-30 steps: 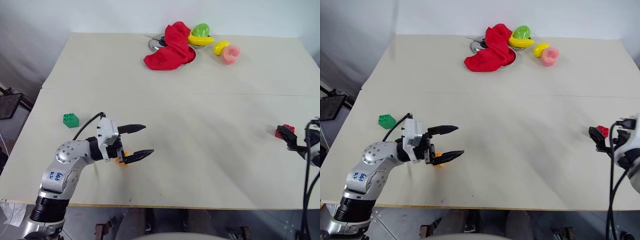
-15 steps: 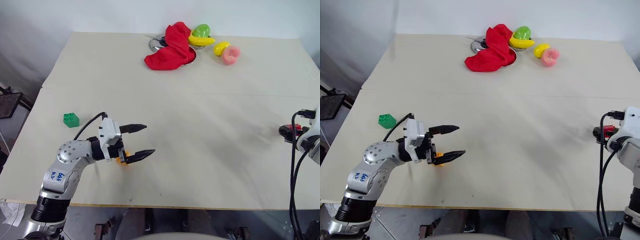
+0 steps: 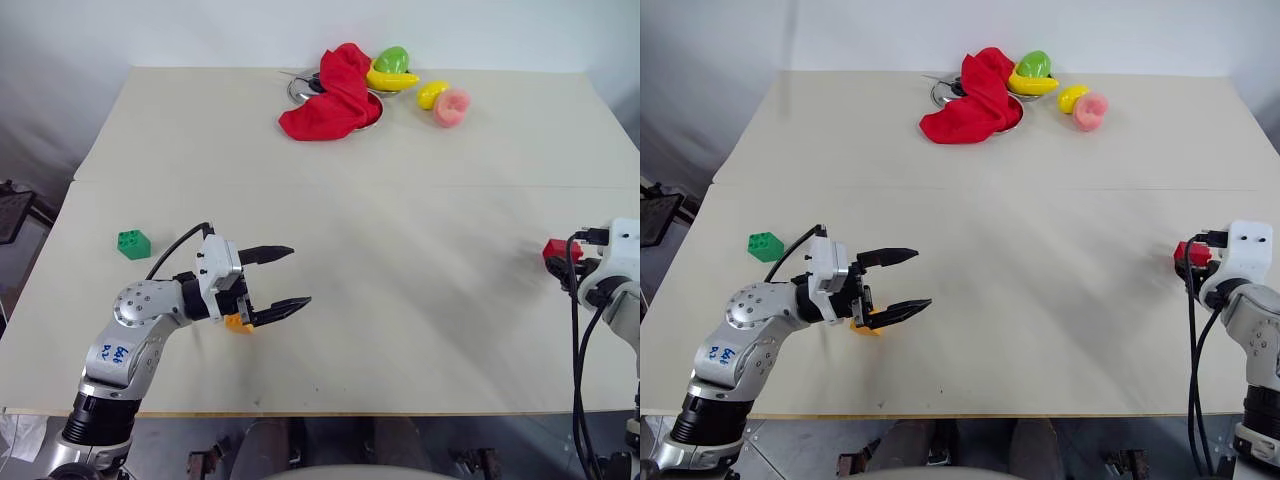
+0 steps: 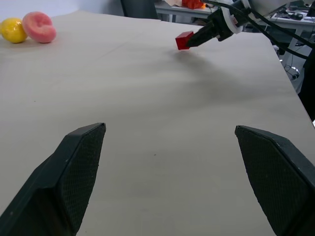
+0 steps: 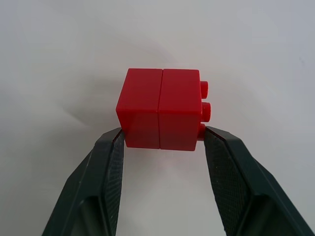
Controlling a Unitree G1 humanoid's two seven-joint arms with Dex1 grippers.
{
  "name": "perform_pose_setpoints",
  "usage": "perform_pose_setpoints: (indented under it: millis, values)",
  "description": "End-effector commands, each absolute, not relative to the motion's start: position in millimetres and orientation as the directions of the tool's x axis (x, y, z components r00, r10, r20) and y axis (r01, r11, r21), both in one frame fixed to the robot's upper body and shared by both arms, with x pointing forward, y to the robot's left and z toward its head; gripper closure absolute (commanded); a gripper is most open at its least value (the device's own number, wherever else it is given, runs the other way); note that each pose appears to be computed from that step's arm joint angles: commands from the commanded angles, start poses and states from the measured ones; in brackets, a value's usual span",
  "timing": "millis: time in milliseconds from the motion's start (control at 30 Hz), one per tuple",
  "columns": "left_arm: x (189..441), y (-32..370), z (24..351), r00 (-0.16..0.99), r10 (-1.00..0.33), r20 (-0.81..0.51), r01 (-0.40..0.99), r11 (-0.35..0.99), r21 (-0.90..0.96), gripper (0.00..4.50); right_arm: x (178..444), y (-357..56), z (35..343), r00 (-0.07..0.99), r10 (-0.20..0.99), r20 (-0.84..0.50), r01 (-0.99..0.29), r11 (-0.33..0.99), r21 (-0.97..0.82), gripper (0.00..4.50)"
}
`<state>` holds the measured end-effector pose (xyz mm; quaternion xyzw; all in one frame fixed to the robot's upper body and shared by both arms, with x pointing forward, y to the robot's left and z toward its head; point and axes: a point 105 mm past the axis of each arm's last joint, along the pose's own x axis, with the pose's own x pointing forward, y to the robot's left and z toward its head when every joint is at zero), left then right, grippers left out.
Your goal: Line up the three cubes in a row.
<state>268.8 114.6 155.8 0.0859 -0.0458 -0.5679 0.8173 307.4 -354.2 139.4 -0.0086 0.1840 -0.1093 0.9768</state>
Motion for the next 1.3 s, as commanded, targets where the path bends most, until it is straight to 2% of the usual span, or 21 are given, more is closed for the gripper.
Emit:
perform_pose_setpoints:
  millis: [33, 67, 233, 333, 500, 733, 867, 1100, 1200, 1300]
  values:
    - [268.2, 116.5, 162.9, 0.358, -0.934, -0.002, 0.909, 0.348, 0.229, 0.0, 310.0, -346.9, 163.3, 0.948, -0.183, -0.259, 0.158, 0.981, -0.115, 2.46]
    - [268.5, 116.6, 162.7, 0.359, -0.933, -0.002, 0.909, 0.349, 0.229, 0.0, 310.7, -340.6, 164.8, 0.954, -0.156, -0.254, 0.126, 0.983, -0.131, 1.75]
    - [269.9, 117.5, 162.3, 0.361, -0.933, -0.004, 0.908, 0.35, 0.23, 0.0, 311.5, -315.0, 164.4, 0.968, -0.045, -0.247, -0.008, 0.978, -0.21, 0.11]
    - [271.0, 118.6, 162.1, 0.364, -0.932, -0.005, 0.907, 0.353, 0.231, 0.0, 308.2, -306.4, 159.4, 0.959, 0.007, -0.285, -0.096, 0.949, -0.3, 0.02]
    - [271.5, 119.1, 161.6, 0.364, -0.931, -0.008, 0.906, 0.353, 0.232, 0.0, 304.0, -300.2, 161.2, 0.96, 0.063, -0.271, -0.142, 0.948, -0.283, 0.02]
    - [273.1, 119.8, 161.4, 0.367, -0.93, -0.005, 0.905, 0.356, 0.232, 0.0, 307.6, -311.2, 183.7, 0.988, 0.024, -0.151, -0.064, 0.962, -0.265, 0.02]
    - [274.8, 119.2, 161.5, 0.367, -0.93, -0.003, 0.905, 0.356, 0.234, 0.0, 315.2, -320.4, 198.2, 0.998, -0.019, -0.061, 0.007, 0.979, -0.204, 0.9]
    - [278.7, 117.3, 161.9, 0.368, -0.93, 0.001, 0.902, 0.358, 0.24, 0.0, 326.8, -375.1, 190.0, 0.955, -0.293, -0.05, 0.263, 0.911, -0.317, 3.3]
    - [279.9, 116.0, 162.2, 0.366, -0.931, 0.002, 0.903, 0.356, 0.243, 0.0, 335.8, -380.4, 179.9, 0.947, -0.314, -0.064, 0.262, 0.874, -0.408, 4.39]
    - [280.5, 115.1, 162.7, 0.365, -0.931, 0.004, 0.902, 0.355, 0.246, 0.0, 346.8, -373.0, 169.9, 0.958, -0.276, -0.075, 0.214, 0.867, -0.451, 4.45]
